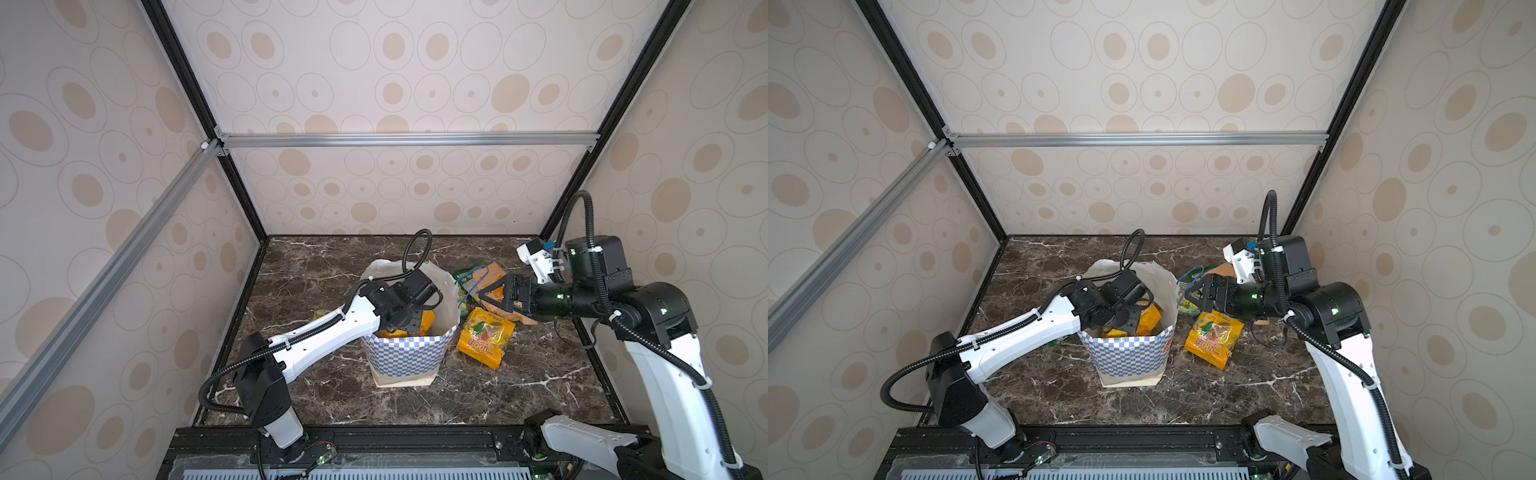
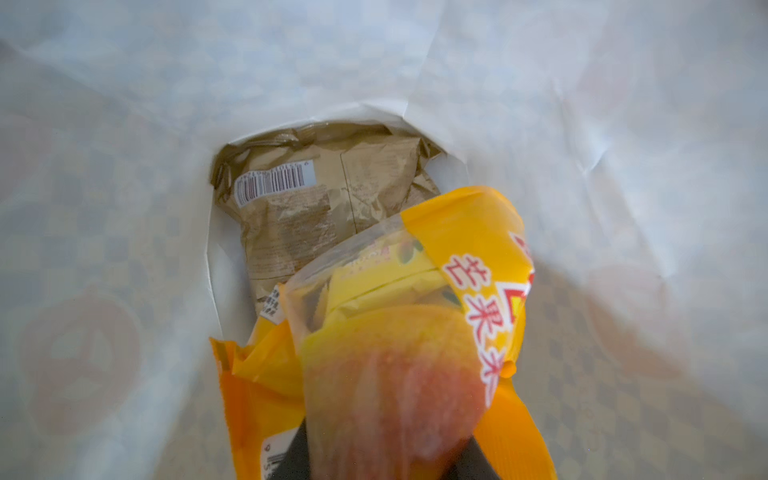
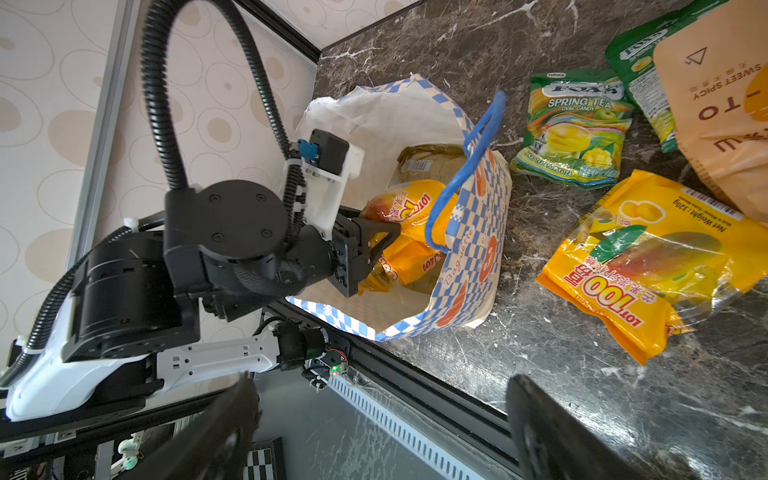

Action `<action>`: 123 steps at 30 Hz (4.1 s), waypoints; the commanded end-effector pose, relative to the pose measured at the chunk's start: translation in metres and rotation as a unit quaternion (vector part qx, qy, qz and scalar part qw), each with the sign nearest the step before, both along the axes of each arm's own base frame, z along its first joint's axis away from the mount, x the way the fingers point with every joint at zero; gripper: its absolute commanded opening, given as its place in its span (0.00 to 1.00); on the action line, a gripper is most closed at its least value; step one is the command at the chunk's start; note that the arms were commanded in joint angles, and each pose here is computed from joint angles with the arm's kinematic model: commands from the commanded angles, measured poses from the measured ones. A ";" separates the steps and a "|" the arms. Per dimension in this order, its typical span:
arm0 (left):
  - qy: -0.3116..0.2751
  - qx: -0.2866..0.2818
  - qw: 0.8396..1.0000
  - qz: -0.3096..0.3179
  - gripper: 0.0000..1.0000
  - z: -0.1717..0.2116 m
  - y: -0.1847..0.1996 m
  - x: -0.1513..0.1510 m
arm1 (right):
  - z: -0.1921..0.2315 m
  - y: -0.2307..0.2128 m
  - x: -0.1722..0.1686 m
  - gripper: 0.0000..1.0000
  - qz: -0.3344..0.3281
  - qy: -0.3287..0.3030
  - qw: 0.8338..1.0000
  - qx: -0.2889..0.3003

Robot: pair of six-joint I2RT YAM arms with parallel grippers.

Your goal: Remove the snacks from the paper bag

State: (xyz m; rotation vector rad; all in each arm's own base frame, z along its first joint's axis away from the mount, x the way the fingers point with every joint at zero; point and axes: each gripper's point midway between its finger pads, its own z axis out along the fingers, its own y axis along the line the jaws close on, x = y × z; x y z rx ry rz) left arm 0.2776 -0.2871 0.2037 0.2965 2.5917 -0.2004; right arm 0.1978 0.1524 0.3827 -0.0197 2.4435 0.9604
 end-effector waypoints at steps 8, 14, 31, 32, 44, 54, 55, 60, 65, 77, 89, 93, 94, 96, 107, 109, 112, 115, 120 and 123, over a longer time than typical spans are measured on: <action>-0.090 -0.079 0.993 0.020 0.00 0.093 0.003 0.020 | 0.003 0.000 -0.004 0.96 0.005 -0.006 1.000 -0.004; -0.122 -0.122 0.985 0.023 0.00 0.135 0.002 0.023 | 0.006 0.001 -0.003 0.96 0.002 -0.009 1.000 -0.002; -0.293 -0.298 0.904 0.091 0.00 0.313 0.081 0.032 | 0.021 0.009 0.000 0.95 0.002 -0.025 1.000 0.015; -0.301 -0.300 0.899 0.110 0.00 0.315 0.098 0.035 | 0.021 0.009 0.000 0.95 0.002 -0.026 1.000 0.015; -0.262 -0.274 0.882 0.280 0.00 0.213 0.242 0.081 | 0.021 0.008 -0.004 0.95 0.003 -0.029 0.999 0.014; -0.168 -0.337 0.871 0.316 0.00 0.059 0.241 0.144 | 0.026 0.002 -0.017 0.95 0.002 -0.037 0.999 0.013; -0.154 -0.328 0.878 0.313 0.00 0.046 0.239 0.150 | 0.026 0.001 -0.017 0.96 0.001 -0.038 0.999 0.011; -0.097 -0.287 0.903 0.306 0.00 0.003 0.235 0.165 | 0.025 -0.004 -0.021 0.95 -0.007 -0.042 0.999 0.009; -0.079 -0.276 0.905 0.314 0.26 -0.016 0.237 0.164 | 0.026 -0.005 -0.021 0.95 -0.013 -0.044 0.999 0.011; -0.142 -0.245 0.914 0.290 0.52 0.064 0.246 0.147 | 0.025 0.004 -0.009 0.95 -0.007 -0.032 0.999 0.015; -0.252 -0.249 0.921 0.161 0.71 0.222 0.139 0.016 | 0.018 0.067 0.012 0.93 0.082 -0.041 0.996 -0.018; -0.217 -0.234 0.942 0.107 0.76 0.215 0.092 -0.015 | -0.009 0.096 0.020 0.93 0.119 -0.034 0.989 -0.082; -0.208 -0.224 0.948 0.092 0.76 0.211 0.080 -0.021 | -0.018 0.101 0.023 0.93 0.125 -0.036 0.986 -0.106; -0.190 -0.191 0.960 0.076 0.78 0.197 0.069 -0.028 | -0.033 0.107 0.030 0.93 0.133 -0.039 0.978 -0.153; -0.161 -0.141 0.969 0.126 0.88 0.180 0.117 -0.054 | -0.118 0.146 0.072 0.94 0.173 -0.016 0.950 -0.260; -0.150 -0.141 0.970 0.128 0.91 0.179 0.125 -0.062 | -0.133 0.155 0.073 0.94 0.183 -0.004 0.948 -0.261; -0.126 -0.125 0.976 0.128 0.92 0.174 0.136 -0.073 | -0.155 0.166 0.073 0.94 0.200 0.012 0.941 -0.274; -0.114 -0.120 0.979 0.121 0.93 0.173 0.141 -0.081 | -0.176 0.172 0.070 0.94 0.220 0.021 0.930 -0.293; -0.105 -0.127 0.979 0.123 0.93 0.169 0.142 -0.085 | -0.216 0.173 0.063 0.94 0.236 0.044 0.920 -0.309; -0.098 -0.123 0.981 0.117 0.93 0.166 0.138 -0.084 | -0.237 0.172 0.062 0.95 0.240 0.053 0.916 -0.318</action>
